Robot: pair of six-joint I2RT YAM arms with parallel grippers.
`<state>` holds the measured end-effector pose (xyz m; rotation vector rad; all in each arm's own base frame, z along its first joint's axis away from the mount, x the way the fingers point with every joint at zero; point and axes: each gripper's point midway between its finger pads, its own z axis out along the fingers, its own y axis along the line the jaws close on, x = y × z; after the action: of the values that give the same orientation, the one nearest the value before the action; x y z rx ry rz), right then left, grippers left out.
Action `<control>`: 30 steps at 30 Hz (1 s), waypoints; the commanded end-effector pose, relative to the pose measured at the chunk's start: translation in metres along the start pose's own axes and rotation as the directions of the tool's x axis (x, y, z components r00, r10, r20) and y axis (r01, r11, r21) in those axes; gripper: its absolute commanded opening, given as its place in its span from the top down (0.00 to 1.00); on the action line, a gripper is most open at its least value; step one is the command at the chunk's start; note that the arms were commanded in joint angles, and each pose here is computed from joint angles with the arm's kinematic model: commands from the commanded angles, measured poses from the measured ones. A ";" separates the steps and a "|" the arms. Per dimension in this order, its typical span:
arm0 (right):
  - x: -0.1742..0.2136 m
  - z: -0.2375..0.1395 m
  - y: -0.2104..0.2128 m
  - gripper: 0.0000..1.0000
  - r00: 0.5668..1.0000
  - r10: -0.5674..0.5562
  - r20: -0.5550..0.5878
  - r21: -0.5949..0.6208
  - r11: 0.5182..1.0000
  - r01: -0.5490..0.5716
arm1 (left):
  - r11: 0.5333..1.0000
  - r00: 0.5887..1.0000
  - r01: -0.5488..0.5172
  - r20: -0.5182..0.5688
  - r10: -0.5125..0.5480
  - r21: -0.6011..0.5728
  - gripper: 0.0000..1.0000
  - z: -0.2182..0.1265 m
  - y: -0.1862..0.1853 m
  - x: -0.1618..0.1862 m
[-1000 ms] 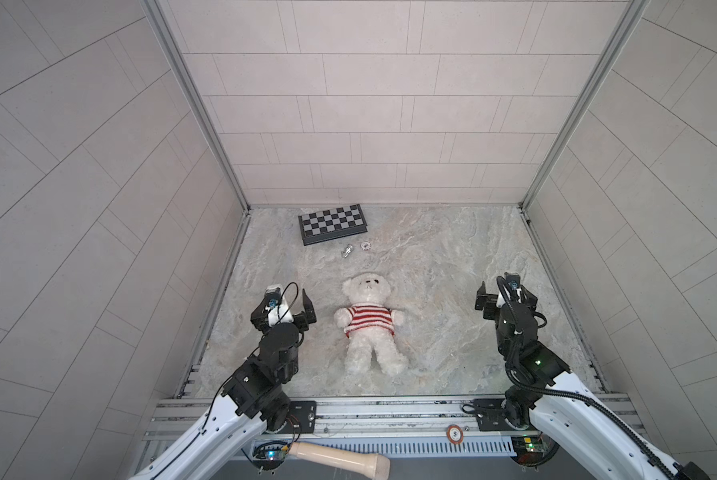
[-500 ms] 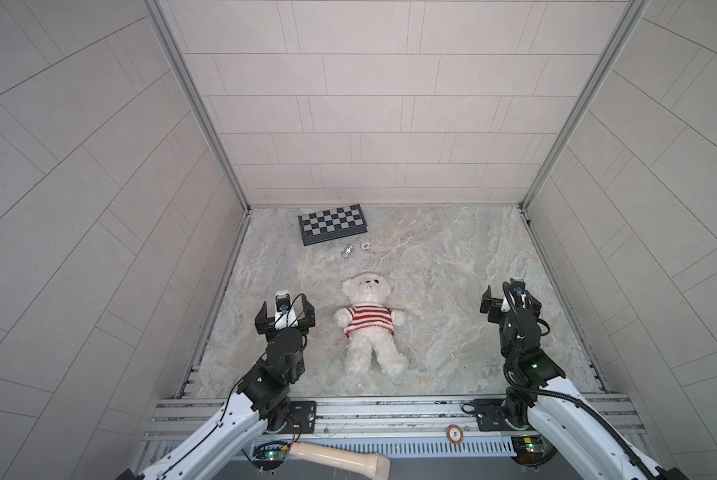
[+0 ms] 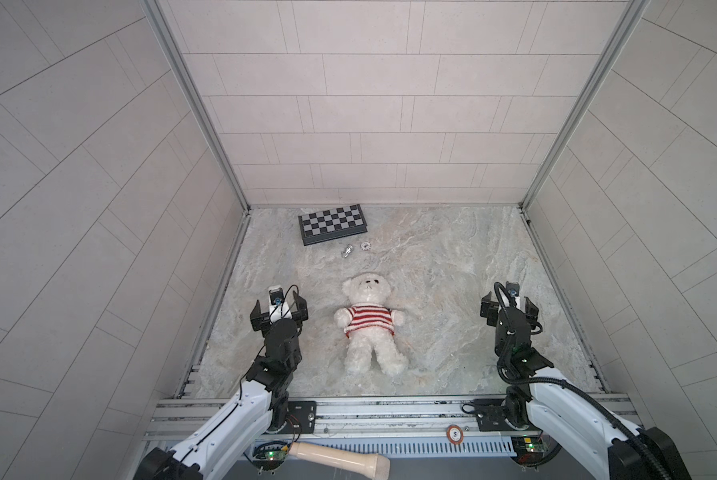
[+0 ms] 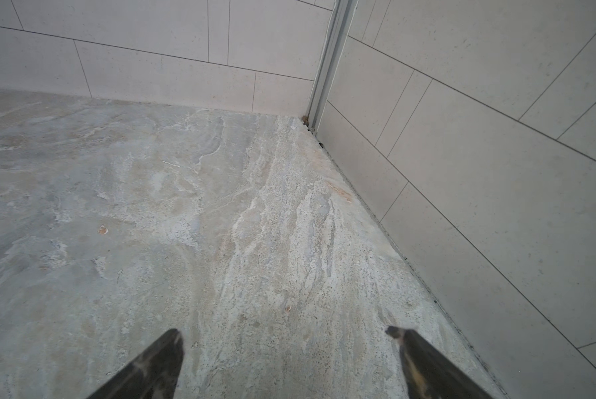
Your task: Dress the teddy bear
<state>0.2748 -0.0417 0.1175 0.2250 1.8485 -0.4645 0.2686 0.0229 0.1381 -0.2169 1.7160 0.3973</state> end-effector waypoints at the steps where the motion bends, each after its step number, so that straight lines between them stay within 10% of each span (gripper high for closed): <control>1: -0.020 0.003 -0.003 0.01 0.999 0.026 0.045 0.028 0.999 -0.027 | 0.998 0.997 0.058 0.056 -0.059 0.028 0.00 0.006 -0.002 -0.015; 30: -0.018 0.077 0.038 0.01 0.994 0.027 0.110 0.014 0.999 -0.029 | 0.984 0.989 0.120 0.065 -0.130 0.134 0.00 0.076 -0.027 -0.026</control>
<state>0.3514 -0.0366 0.0895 0.2068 1.8173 -0.4921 0.3415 0.0302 0.1317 -0.2176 1.7038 0.2583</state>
